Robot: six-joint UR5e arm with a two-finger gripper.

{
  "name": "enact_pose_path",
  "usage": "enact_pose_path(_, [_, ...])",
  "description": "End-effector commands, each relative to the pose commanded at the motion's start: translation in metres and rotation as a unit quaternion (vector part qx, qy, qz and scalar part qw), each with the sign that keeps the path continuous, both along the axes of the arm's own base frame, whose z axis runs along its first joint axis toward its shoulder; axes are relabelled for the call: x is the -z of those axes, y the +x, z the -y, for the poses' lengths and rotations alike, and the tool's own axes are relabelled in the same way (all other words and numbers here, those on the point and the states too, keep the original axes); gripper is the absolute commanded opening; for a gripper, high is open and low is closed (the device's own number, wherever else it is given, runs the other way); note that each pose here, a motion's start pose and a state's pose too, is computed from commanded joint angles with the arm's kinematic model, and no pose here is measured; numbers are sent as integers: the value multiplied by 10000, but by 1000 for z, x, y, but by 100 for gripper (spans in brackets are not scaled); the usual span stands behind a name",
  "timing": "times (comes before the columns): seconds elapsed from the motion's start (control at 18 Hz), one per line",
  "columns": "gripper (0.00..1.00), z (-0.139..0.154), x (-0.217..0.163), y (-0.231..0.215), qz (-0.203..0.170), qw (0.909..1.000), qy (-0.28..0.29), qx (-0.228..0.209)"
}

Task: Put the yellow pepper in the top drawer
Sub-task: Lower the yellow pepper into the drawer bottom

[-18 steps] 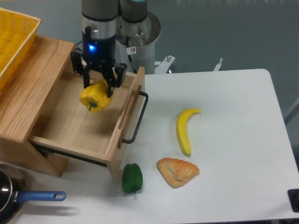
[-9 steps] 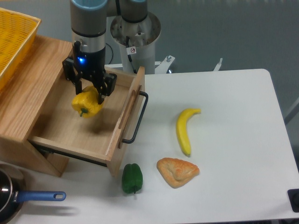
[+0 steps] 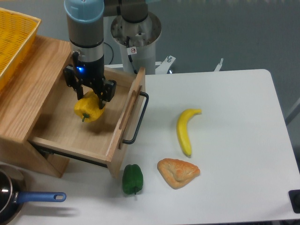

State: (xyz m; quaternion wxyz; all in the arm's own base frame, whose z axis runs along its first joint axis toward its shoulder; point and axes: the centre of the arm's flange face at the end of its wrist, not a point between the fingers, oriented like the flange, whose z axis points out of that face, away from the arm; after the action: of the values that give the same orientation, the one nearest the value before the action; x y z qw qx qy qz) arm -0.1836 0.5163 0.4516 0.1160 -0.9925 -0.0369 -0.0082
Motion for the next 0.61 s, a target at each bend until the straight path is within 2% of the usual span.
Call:
enact_pose_path(0.44, [53, -9, 15, 3, -74, 9997, -221, -65])
enact_pose_path(0.61, [61, -10, 17, 4, -85, 9996, -246, -53])
